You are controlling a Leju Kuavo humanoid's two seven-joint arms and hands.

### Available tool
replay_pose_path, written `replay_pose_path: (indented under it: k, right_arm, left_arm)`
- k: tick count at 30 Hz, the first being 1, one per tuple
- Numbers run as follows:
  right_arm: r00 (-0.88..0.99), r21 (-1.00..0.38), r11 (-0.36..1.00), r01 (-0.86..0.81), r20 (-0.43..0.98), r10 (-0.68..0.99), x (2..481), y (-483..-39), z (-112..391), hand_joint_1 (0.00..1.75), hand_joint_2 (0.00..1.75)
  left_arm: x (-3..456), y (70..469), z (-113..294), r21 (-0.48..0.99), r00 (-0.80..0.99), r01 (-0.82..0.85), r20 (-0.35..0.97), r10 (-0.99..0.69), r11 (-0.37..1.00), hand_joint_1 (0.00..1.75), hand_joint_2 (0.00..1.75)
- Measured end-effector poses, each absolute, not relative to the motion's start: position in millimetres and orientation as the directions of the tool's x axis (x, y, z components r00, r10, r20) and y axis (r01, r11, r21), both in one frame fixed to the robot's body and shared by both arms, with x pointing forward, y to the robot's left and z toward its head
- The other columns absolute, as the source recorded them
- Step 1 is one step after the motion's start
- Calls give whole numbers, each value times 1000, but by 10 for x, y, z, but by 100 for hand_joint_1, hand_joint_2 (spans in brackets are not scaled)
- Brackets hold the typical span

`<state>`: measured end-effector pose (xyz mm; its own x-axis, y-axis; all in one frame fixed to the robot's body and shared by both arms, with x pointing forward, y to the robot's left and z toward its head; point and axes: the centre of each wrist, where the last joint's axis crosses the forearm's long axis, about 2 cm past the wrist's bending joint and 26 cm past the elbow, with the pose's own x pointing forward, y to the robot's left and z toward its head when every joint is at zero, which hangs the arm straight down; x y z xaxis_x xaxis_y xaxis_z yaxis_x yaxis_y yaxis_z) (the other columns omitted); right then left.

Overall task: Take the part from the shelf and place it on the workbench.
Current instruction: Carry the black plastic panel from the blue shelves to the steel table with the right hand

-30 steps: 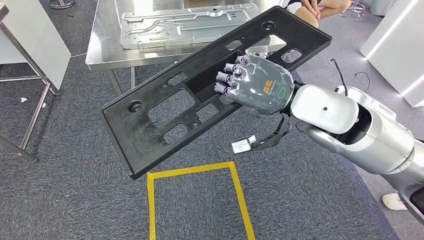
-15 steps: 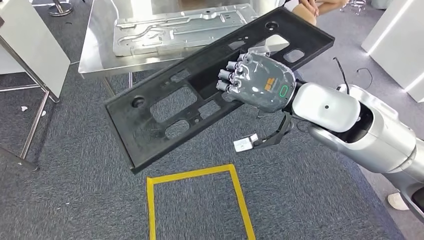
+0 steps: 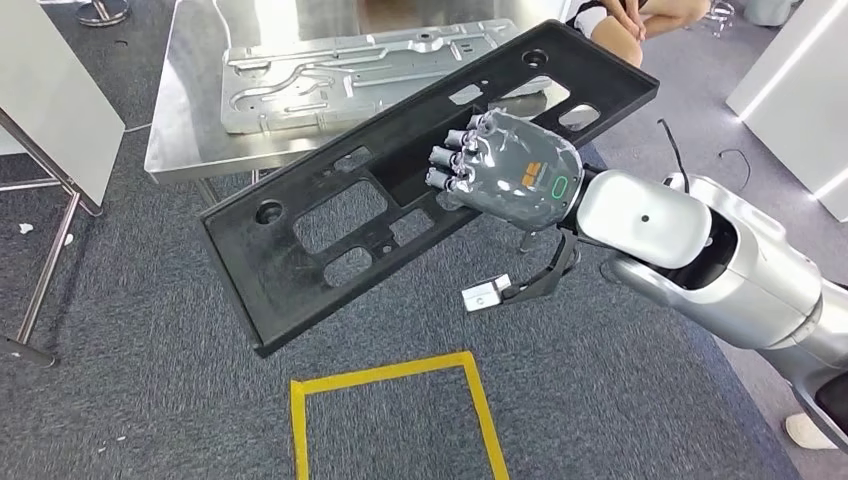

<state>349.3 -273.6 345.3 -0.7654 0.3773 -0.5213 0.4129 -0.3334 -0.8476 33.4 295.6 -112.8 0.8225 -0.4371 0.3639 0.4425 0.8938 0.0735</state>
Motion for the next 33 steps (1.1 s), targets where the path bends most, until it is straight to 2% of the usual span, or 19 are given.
replay_pose_path:
  k: [33]
  right_arm:
    - [-778,-855,-350,384,-503,376,3506,-2785,3364,175,175]
  left_arm:
    - [348,2926,-1127,81,814,450,372,-446,889,0,175]
